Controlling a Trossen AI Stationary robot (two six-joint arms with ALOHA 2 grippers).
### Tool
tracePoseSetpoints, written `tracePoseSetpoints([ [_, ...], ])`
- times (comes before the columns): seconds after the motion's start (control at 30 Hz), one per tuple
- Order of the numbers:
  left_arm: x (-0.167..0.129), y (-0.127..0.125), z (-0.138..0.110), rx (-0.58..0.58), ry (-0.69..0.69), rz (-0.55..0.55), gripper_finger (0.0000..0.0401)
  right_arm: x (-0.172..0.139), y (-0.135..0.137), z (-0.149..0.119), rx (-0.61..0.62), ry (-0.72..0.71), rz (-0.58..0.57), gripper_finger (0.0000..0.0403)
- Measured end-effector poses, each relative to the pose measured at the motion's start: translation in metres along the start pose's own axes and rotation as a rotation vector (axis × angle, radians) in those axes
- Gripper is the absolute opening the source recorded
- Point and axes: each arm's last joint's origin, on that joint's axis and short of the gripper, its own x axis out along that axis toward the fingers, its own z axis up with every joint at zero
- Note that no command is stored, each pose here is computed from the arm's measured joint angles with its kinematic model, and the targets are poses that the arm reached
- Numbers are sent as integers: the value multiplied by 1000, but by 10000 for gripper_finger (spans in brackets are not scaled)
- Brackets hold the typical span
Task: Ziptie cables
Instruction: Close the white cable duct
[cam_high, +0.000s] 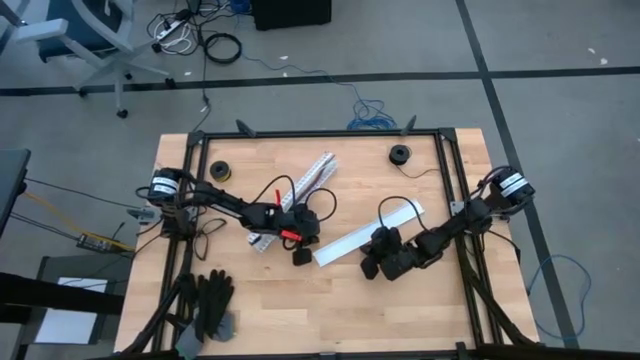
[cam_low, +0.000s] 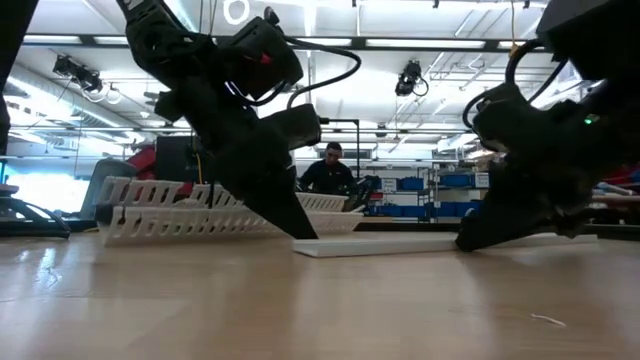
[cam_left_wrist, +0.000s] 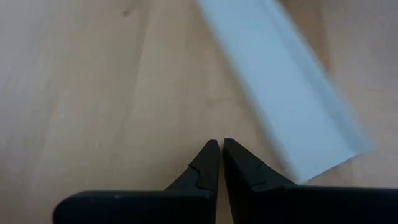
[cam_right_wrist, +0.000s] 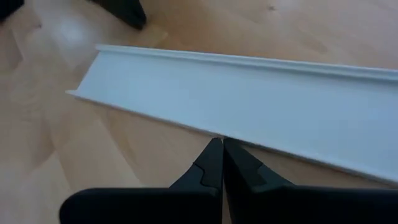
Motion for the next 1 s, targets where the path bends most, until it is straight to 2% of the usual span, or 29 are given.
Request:
tracePoseSetpoints([
  [0.27,0,-6,1,11,-23,-30,0,14,2,-2,12,-65,15,0],
  [0.67,0,-18,0,-22,-22,-58,0,13,5,-1,-11,-86,37,0],
  [0.77,-2,-21,1,-27,26,-14,0,13,5,-1,-11,-87,37,0],
  [0.87,-4,-28,9,24,61,43,0,13,5,0,-22,-88,36,0],
  [1.0,-6,-32,15,51,64,48,0,13,5,0,-27,-93,35,0],
])
